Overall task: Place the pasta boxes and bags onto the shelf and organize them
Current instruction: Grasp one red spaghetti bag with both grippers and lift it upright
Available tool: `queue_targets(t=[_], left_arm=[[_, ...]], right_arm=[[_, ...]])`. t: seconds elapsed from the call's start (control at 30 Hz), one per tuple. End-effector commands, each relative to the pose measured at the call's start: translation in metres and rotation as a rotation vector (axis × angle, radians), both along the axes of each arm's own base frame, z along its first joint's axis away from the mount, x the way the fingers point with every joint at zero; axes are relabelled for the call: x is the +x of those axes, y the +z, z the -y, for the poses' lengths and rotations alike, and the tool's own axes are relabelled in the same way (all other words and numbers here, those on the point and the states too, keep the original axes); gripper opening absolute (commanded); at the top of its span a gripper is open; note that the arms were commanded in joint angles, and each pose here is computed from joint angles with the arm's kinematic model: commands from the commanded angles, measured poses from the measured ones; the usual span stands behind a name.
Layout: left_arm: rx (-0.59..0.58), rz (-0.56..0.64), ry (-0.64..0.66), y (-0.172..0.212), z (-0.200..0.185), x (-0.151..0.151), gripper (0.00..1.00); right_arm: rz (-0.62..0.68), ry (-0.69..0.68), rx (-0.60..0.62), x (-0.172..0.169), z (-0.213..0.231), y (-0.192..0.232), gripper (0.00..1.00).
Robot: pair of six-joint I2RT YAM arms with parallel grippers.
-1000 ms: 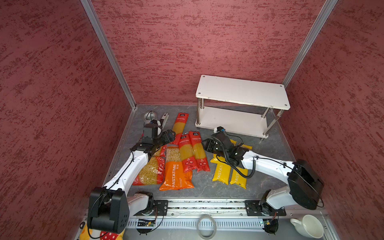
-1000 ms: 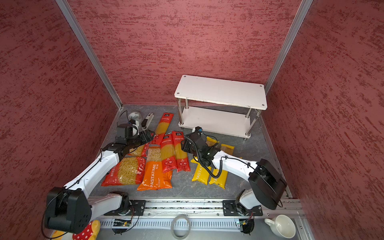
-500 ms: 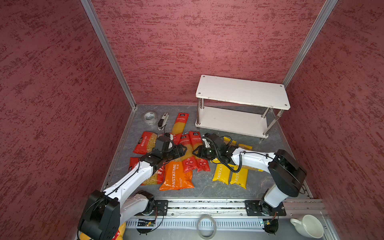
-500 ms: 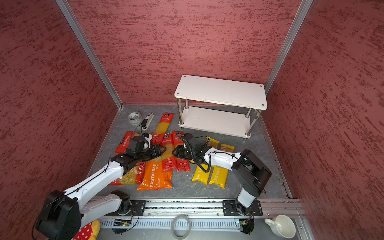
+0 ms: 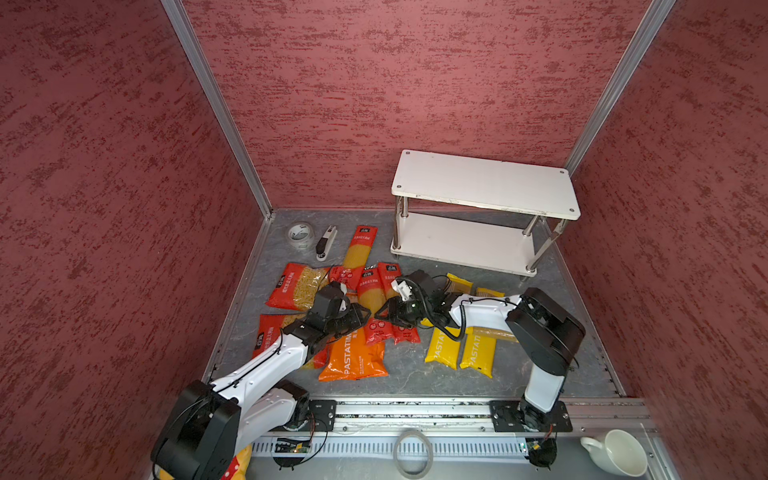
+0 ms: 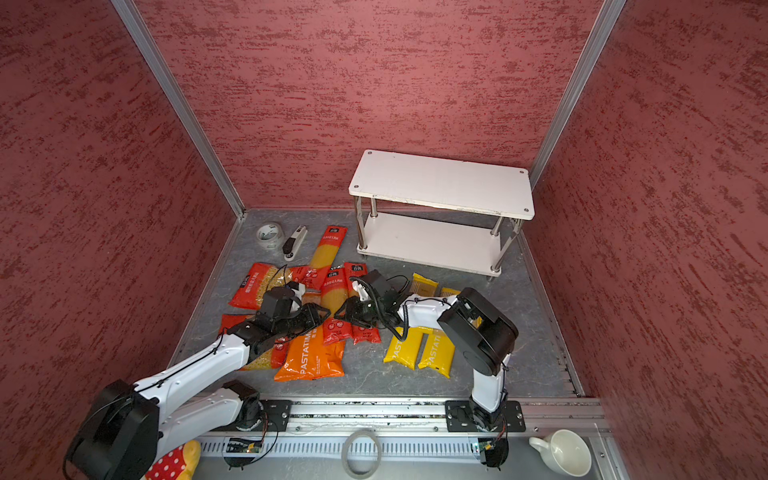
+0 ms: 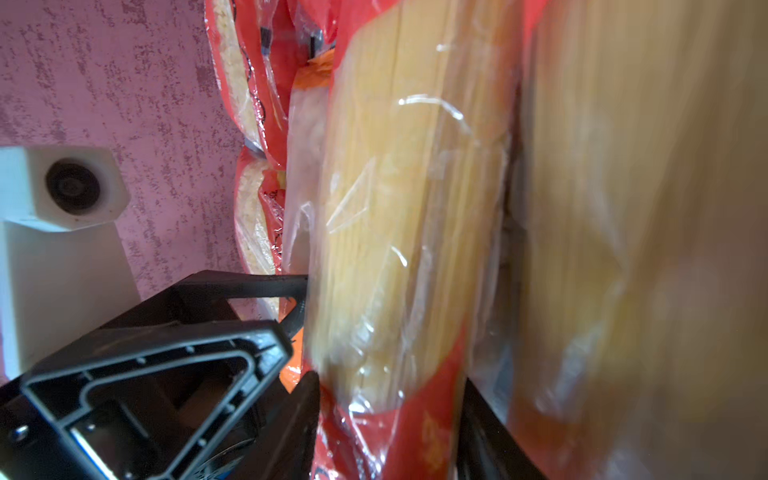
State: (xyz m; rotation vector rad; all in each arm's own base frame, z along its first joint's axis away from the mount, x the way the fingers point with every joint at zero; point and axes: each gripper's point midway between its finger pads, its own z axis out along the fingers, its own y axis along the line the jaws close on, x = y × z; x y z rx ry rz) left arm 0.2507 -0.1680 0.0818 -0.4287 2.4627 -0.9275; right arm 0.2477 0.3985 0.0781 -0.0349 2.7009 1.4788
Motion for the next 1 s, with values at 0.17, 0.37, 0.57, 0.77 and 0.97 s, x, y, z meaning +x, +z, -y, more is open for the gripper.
queue_targets(t=[0.17, 0.37, 0.57, 0.77, 0.97], left_arm=[[-0.053, 0.048, -0.006, 0.010, 0.008, 0.004, 0.24], [-0.066, 0.041, -0.009, 0.008, 0.011, 0.005, 0.20], [-0.063, 0.049, 0.018, 0.018, 0.002, 0.006, 0.24], [-0.089, 0.050, 0.063, 0.039, -0.020, 0.010, 0.34], [-0.158, 0.062, 0.086, 0.055, -0.031, 0.013, 0.48]], right_arm=[[0.024, 0.034, 0.187, 0.007, -0.026, 0.047, 0.46], [-0.022, 0.014, 0.141, 0.008, -0.025, 0.019, 0.37], [0.006, 0.019, 0.156, 0.010, -0.024, 0.028, 0.21], [0.039, 0.030, 0.195, 0.007, -0.019, 0.045, 0.14], [0.088, 0.066, 0.302, -0.002, -0.017, 0.078, 0.10]])
